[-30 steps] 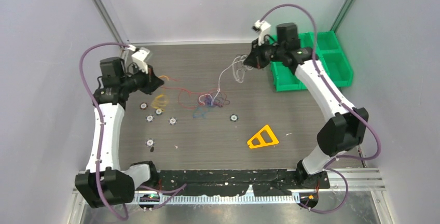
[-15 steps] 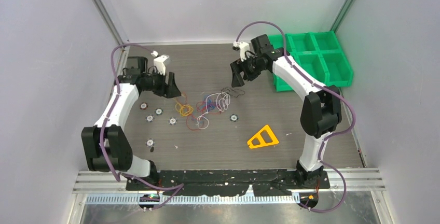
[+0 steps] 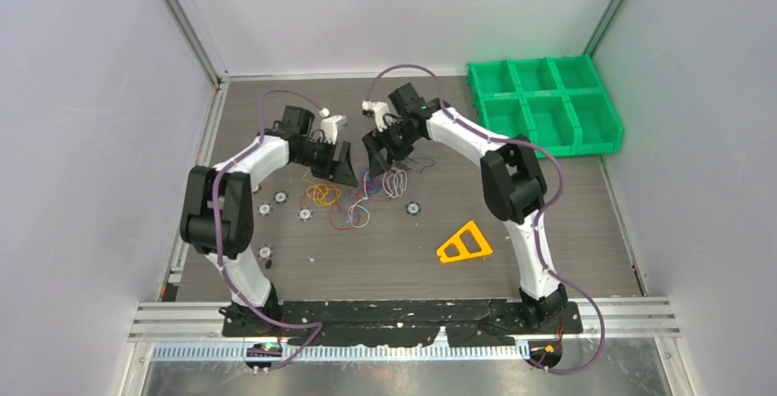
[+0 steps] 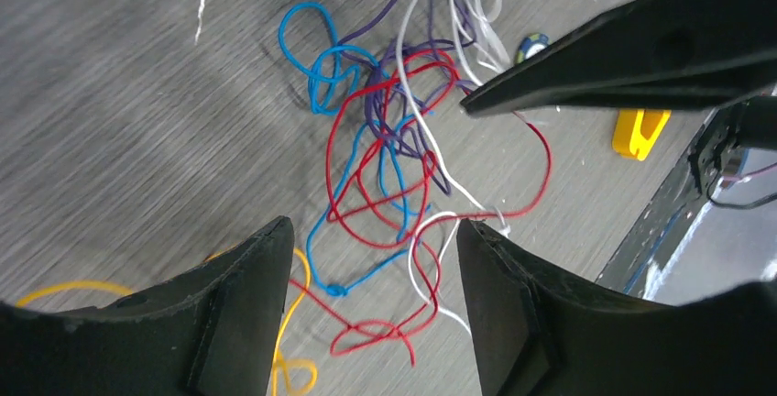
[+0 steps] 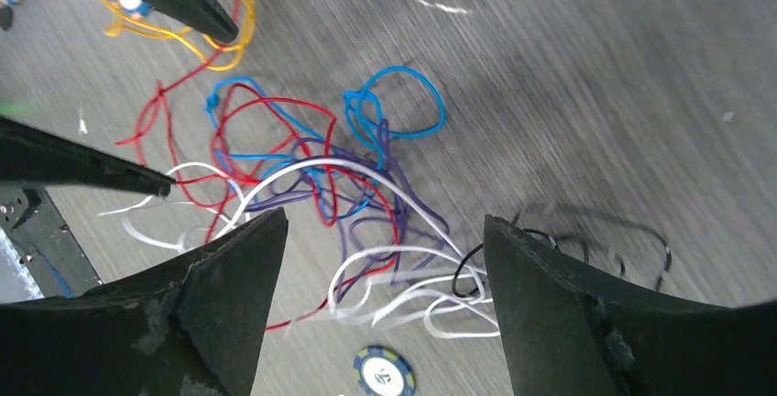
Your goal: Untangle the cables
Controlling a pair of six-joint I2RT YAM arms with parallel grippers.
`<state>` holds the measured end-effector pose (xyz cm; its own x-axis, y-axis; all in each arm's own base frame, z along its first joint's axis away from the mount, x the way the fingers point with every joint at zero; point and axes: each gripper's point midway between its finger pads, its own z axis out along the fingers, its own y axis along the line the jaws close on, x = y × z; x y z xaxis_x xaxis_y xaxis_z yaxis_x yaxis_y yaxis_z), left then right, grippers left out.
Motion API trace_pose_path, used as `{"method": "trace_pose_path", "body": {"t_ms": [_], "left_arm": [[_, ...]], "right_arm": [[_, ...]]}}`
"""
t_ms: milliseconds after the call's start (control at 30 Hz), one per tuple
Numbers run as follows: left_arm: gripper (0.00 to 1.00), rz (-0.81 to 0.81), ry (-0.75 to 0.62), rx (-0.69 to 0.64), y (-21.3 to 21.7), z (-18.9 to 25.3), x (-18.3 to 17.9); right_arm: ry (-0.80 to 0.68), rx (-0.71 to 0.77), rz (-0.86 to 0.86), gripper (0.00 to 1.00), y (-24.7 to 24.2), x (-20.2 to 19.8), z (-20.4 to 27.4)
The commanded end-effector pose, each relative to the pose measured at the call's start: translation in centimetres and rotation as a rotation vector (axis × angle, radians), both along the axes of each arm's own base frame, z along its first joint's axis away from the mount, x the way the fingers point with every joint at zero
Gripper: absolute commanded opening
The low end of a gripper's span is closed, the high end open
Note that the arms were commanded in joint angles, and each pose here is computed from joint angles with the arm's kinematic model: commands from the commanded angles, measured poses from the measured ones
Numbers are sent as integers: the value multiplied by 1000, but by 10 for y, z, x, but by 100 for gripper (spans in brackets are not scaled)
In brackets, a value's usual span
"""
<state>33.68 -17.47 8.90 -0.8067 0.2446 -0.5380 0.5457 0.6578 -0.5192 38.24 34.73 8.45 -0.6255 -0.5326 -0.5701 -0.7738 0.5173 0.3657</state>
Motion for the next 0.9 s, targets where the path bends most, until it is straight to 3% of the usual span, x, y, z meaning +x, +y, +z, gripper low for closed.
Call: {"method": "trace_pose_path", "body": {"t_ms": [0, 100, 167, 267, 300, 333, 400, 500, 600, 700, 867], "left_arm": [[66, 68, 19, -30, -19, -6, 20], [63, 109, 77, -36, -23, -22, 23], [62, 117, 112, -50, -29, -29, 22], [62, 133, 139, -57, -36, -38, 22], [60, 132, 138, -60, -37, -39, 22], [52, 123, 140, -72, -40, -39, 22], [24, 110, 123, -98, -43, -31, 23], [0, 85, 31, -125, -37, 2, 20], [0, 145, -97, -169, -4, 48, 19], [0, 184, -210, -143, 38, 80, 12], [0, 328, -272, -141, 104, 112, 4]], "right_arm": [[37, 61, -6, 83, 12, 5, 1], [75, 55, -9, 76, 14, -1, -17], [95, 50, -16, 59, 12, -4, -26], [106, 83, -9, 23, 11, -8, -18], [97, 122, 3, 17, 13, -10, -2], [88, 146, 5, 8, 15, -10, 3], [53, 215, 27, 6, 19, -15, 35], [-16, 276, 32, 5, 13, -19, 84], [-112, 268, -41, 6, -22, -8, 119], [-177, 199, -118, 5, -65, 4, 123], [-196, 139, -242, 5, -134, 15, 123]]}}
